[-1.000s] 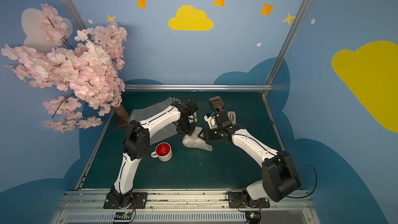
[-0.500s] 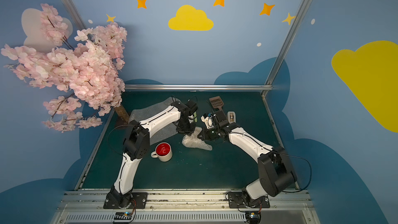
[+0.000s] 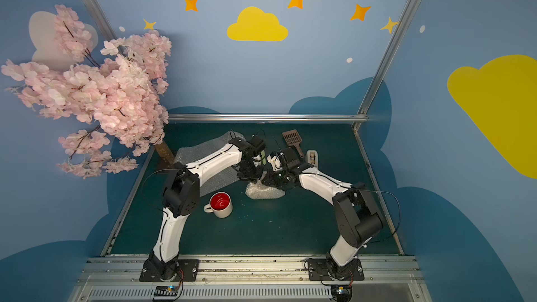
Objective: Wrap mugs in bubble wrap
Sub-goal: Wrap the mug in bubble wrap.
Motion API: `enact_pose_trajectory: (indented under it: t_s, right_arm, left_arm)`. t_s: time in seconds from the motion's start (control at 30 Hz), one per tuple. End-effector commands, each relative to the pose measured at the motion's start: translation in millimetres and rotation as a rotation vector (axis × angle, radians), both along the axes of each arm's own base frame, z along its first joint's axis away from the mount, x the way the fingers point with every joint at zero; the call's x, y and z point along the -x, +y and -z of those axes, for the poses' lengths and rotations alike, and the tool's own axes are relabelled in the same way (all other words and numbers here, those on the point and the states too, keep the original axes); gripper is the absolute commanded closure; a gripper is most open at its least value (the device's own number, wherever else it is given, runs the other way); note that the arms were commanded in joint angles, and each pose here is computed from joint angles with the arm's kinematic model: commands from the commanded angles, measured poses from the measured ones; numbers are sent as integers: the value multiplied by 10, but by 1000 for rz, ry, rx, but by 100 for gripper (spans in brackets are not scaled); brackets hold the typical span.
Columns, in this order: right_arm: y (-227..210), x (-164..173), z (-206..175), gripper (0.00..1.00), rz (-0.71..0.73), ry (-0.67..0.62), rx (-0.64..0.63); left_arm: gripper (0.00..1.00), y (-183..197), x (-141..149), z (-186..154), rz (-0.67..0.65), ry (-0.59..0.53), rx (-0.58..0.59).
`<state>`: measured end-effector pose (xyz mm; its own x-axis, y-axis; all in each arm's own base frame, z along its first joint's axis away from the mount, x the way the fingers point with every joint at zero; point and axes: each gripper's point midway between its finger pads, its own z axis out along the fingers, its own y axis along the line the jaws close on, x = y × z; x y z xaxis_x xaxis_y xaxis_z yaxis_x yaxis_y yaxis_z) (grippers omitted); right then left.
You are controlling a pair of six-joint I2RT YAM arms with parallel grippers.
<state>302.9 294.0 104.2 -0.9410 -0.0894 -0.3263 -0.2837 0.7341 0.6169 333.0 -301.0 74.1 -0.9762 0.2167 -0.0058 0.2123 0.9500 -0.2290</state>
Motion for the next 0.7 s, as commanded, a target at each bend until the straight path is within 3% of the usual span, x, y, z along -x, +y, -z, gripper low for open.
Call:
enact_pose_trajectory:
  t_s: [0.0,0.1,0.17,0.33,0.53,0.67]
  right_arm:
    - [-140,-247,201,100,91,-18,161]
    - [-273,-210,391,100,103,64,319]
    - [-346,-165,510,100,122,112,372]
    - [-335,-123,563,100,139,129,360]
    - [-295,-159,396,100,130,98,348]
    - [-257,-176,356,100,119,104,340]
  left_arm:
    - [93,-146,180,-107,66,39,81]
    - [86,-140,174,-126,68,35,83]
    - [74,-136,160,-181,62,20,87]
    - [51,-26,96,-347,44,-33,76]
    - [38,181,63,-526,21,-59,59]
    - [30,240,128,-648,3,-76,110]
